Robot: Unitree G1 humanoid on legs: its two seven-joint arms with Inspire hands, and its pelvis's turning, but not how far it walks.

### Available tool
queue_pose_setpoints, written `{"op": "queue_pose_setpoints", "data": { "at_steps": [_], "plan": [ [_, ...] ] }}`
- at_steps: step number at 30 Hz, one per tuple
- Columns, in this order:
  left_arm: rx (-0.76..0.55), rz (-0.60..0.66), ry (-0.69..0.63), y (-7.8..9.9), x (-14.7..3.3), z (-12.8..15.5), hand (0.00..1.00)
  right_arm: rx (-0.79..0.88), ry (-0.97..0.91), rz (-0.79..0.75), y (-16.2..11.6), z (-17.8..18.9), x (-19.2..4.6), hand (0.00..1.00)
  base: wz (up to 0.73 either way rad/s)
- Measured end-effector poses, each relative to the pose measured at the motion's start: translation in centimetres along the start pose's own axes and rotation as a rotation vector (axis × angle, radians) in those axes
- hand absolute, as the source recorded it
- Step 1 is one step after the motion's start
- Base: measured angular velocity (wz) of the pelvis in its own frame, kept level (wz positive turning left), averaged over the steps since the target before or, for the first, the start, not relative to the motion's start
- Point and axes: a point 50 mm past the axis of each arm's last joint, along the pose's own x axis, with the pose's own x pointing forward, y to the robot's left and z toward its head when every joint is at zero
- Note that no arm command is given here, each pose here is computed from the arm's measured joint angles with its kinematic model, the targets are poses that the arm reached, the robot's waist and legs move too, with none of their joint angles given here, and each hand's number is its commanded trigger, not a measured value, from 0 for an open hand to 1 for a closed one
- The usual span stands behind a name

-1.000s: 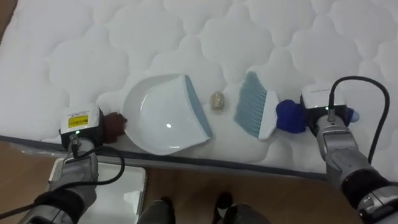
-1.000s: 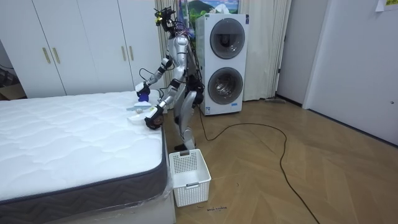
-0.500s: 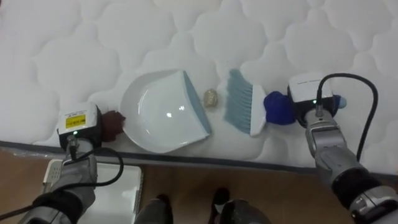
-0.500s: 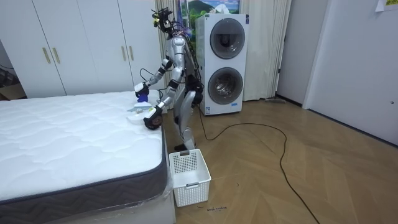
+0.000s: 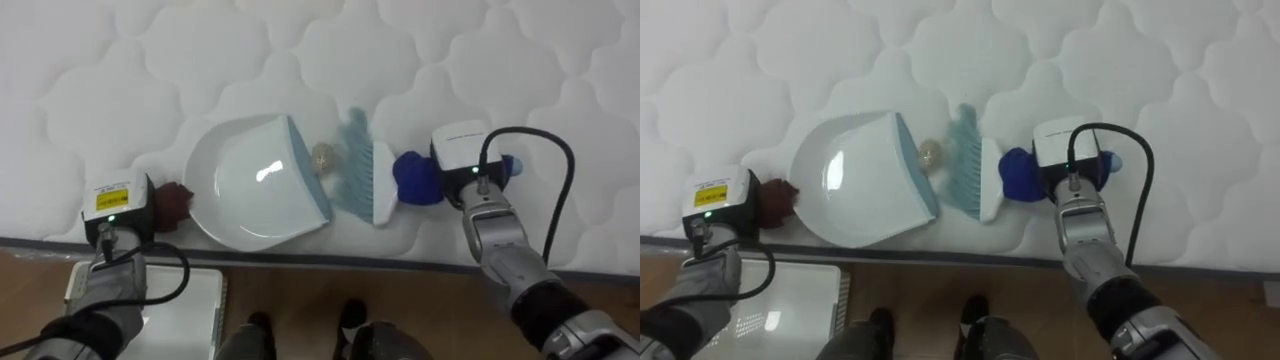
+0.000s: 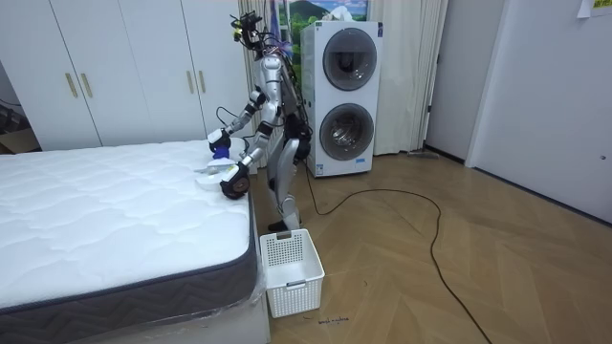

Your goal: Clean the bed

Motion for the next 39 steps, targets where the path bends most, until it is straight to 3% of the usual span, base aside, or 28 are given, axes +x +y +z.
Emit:
{"op": "queue_pose_setpoints", "data": {
  "at_steps": [19,39],
  "plan": [
    [-0.003,-0.05,-0.02,-0.8,-0.5,1.4,1.0,0.078,-0.064,0.07,0.7,2.9,-1.0,1.0,0.0],
    [-0.006,-0.05,-0.027,-0.8,-0.5,1.4,1.0,0.087,-0.088,0.041,0.2,3.3,-1.2,1.0,0.0]
  ]
}}
